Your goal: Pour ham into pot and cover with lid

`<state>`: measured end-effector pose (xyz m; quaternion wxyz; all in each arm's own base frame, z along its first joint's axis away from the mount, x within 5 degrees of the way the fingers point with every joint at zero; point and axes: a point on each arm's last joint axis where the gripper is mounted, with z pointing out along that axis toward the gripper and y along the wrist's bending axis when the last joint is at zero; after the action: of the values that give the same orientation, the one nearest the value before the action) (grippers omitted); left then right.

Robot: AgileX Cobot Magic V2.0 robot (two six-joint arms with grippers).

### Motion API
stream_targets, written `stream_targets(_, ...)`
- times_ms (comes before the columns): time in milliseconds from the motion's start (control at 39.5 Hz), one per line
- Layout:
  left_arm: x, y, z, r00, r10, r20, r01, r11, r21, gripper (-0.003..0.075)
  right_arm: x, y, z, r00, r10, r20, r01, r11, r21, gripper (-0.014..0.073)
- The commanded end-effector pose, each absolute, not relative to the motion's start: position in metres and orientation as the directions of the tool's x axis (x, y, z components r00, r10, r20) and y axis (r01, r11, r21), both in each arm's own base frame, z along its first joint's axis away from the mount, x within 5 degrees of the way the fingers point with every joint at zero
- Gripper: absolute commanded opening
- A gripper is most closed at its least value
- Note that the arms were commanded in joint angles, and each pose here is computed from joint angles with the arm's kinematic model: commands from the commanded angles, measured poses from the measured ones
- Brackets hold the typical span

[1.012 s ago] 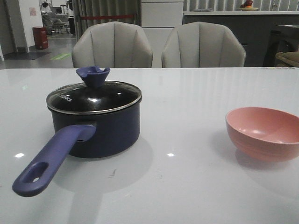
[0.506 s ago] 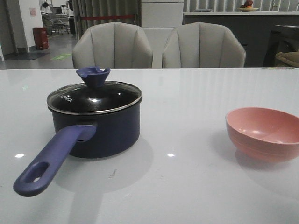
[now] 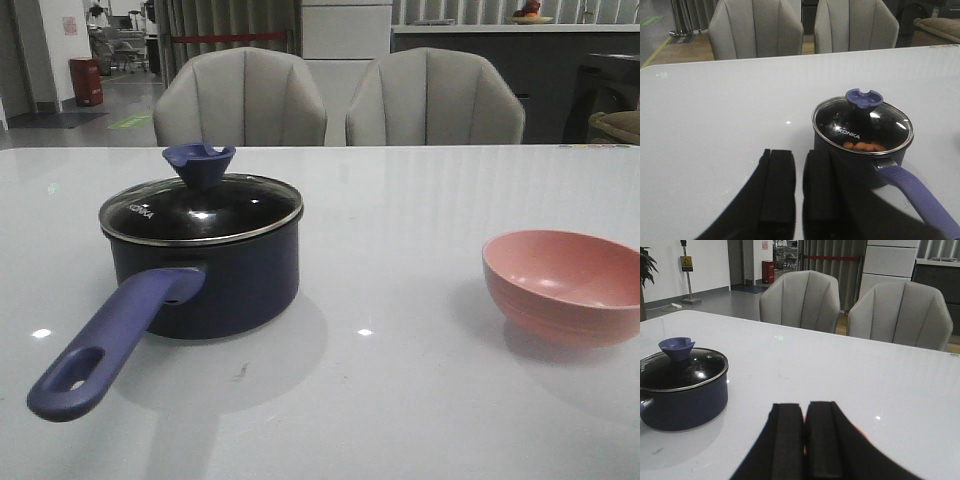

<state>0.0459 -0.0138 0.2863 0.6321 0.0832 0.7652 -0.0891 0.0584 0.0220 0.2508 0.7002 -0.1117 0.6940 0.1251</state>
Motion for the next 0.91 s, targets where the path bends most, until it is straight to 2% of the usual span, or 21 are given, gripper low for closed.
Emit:
stream_targets(0,0.046,-0.014,0.301,-0.107,-0.023,-0.994,0.236,0.971,-0.048,0.0133,0.058,0.019,0.265,0.084,0.042,-0.996,-0.305,0.952,0.014,0.0143)
stream_targets(253,0.046,-0.014,0.301,-0.107,-0.023,-0.994,0.236,0.971,-0.048,0.0133,0.058,0.019,0.265,0.084,0.042,-0.996,-0.305,0.952,0.014,0.0143)
stream_targets(405,0.052,-0.013,0.293,-0.036,-0.037,-0.999,0.214,0.976,-0.044,0.0133,0.058,0.019,0.265,0.084,0.042,-0.996,-0.305,0.952,0.014,0.0143)
stream_targets(531,0.057,-0.009,0.272,0.061,-0.046,-0.997,0.144,0.989,-0.036,0.0134,0.058,0.019,0.265,0.084,0.042,-0.996,-0.305,0.952,0.014,0.0143)
stream_targets(632,0.058,-0.005,0.252,0.081,-0.044,-0.996,0.083,0.996,-0.037,0.0133,0.058,0.019,0.265,0.084,0.042,-0.996,-0.305,0.952,0.014,0.0143)
stream_targets(683,0.057,-0.003,0.243,0.078,-0.028,-0.997,0.053,0.998,-0.024,0.0133,0.058,0.019,0.265,0.084,0.042,-0.996,-0.305,0.952,0.014,0.0143)
stream_targets(759,0.058,0.000,0.228,0.048,0.081,-0.996,0.002,0.997,0.081,0.0133,0.058,0.019,0.265,0.084,0.042,-0.996,-0.305,0.952,0.014,0.0143)
stream_targets(885,0.061,0.001,0.202,-0.041,0.057,-0.998,-0.006,0.998,0.058,0.0133,0.058,0.019,0.265,0.084,0.042,-0.996,-0.305,0.952,0.014,0.0143)
